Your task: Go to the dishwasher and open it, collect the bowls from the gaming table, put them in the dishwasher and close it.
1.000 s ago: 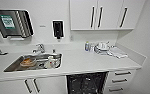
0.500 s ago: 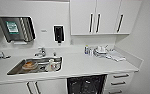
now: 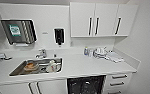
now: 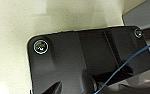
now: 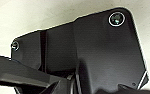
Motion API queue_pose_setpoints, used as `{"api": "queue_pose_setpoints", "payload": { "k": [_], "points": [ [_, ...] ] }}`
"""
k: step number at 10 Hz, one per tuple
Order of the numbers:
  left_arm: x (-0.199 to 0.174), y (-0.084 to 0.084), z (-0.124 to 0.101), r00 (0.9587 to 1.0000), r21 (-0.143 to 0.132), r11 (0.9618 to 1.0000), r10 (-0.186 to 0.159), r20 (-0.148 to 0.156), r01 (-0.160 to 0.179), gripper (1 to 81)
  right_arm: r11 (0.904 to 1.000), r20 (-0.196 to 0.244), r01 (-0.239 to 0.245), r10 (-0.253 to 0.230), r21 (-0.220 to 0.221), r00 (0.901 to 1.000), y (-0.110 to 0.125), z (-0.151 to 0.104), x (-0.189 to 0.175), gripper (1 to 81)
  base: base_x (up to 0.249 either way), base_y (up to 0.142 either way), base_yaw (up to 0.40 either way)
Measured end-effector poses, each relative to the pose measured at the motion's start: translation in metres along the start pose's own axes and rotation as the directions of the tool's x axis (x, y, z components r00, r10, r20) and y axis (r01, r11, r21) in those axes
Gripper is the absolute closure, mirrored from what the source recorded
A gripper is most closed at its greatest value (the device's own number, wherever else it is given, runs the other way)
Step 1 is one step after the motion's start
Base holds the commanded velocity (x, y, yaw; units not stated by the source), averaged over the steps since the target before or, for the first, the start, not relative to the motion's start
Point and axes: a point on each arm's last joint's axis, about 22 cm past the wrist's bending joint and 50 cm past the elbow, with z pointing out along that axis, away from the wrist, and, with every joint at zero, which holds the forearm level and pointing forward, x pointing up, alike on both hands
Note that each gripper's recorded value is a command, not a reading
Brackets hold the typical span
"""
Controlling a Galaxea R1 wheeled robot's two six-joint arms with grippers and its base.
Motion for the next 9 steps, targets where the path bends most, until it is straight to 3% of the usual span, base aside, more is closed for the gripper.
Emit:
{"api": "queue_pose_setpoints", "payload": {
  "k": [3, 5, 7, 9],
  "points": [
    [-0.028, 0.008, -0.013, 0.9993, -0.004, 0.9999, -0.013, 0.034, 0.013, 1.0, 0.9999, 0.027, -0.013, 0.013, -0.004, 0.9996, 0.001, -0.016, -0.024, 1.0, 0.000, 0.000, 0.000],
    [-0.046, 0.014, -0.021, 0.9983, -0.007, 0.9998, -0.020, 0.055, 0.020, 1.0, 0.9996, 0.026, -0.022, 0.022, 0.018, 0.9994, 0.009, -0.030, -0.032, 1.0, 0.000, 0.000, 0.000],
    [-0.063, 0.019, -0.028, 0.9969, -0.010, 0.9996, -0.026, 0.074, 0.027, 1.0, 0.9956, 0.023, -0.036, 0.034, 0.086, 0.9991, 0.012, -0.048, -0.044, 1.0, 0.000, 0.000, 0.000],
    [-0.078, 0.025, -0.034, 0.9954, -0.014, 0.9993, -0.033, 0.090, 0.034, 1.0, 0.9842, 0.035, -0.058, 0.053, 0.167, 0.9980, 0.001, -0.064, -0.064, 1.0, 0.000, 0.000, 0.000]
  ]
}}
